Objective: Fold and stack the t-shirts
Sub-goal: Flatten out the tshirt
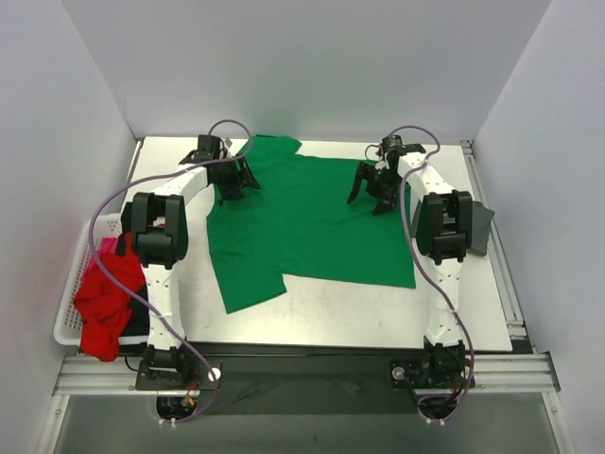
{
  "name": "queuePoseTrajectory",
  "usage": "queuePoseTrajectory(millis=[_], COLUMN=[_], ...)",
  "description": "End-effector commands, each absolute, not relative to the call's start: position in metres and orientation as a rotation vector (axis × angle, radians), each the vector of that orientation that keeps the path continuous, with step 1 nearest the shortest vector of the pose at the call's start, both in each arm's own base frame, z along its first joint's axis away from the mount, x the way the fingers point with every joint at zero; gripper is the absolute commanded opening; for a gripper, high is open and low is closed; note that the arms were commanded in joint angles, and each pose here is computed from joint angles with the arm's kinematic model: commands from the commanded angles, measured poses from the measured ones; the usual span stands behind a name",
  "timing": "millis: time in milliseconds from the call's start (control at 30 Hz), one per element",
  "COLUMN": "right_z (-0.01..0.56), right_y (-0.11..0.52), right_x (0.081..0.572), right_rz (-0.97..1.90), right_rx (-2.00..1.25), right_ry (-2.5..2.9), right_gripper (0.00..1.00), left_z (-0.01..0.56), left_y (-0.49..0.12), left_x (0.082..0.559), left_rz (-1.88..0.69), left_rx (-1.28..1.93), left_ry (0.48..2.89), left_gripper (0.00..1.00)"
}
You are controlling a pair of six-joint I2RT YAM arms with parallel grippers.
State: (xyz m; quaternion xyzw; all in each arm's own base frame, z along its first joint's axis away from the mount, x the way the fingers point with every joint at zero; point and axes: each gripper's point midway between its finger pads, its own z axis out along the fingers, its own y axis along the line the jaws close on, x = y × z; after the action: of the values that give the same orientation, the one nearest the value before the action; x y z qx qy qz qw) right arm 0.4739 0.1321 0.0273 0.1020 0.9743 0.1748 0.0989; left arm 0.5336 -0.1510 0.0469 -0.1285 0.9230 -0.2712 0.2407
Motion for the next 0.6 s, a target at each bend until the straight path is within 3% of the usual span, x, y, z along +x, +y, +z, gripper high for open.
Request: queuePoseTrajectory(millis=[0,200,567], right_z=[0.07,0.095,0.06], right_y=[0.134,0.132,0.139], right_x=[0.472,0.454,0.376], right_rz=[0.56,0.532,0.476], right_rx=[0.25,0.199,0.11], right_ry=[2.833,2.805,2.953], right_gripper=[0.88,0.88,0.88], left_z=[0.127,0.145,0.089], left_y=[-0.156,-0.157,-0.147], left_x=[0.535,0.503,0.426], left_rz=[-0.728,-0.662,-0.548], left_rx=[-0.233,-0.217,-0.251], left_ry=[2.376,2.365,2.536], left_gripper=[0.75,0.75,0.75])
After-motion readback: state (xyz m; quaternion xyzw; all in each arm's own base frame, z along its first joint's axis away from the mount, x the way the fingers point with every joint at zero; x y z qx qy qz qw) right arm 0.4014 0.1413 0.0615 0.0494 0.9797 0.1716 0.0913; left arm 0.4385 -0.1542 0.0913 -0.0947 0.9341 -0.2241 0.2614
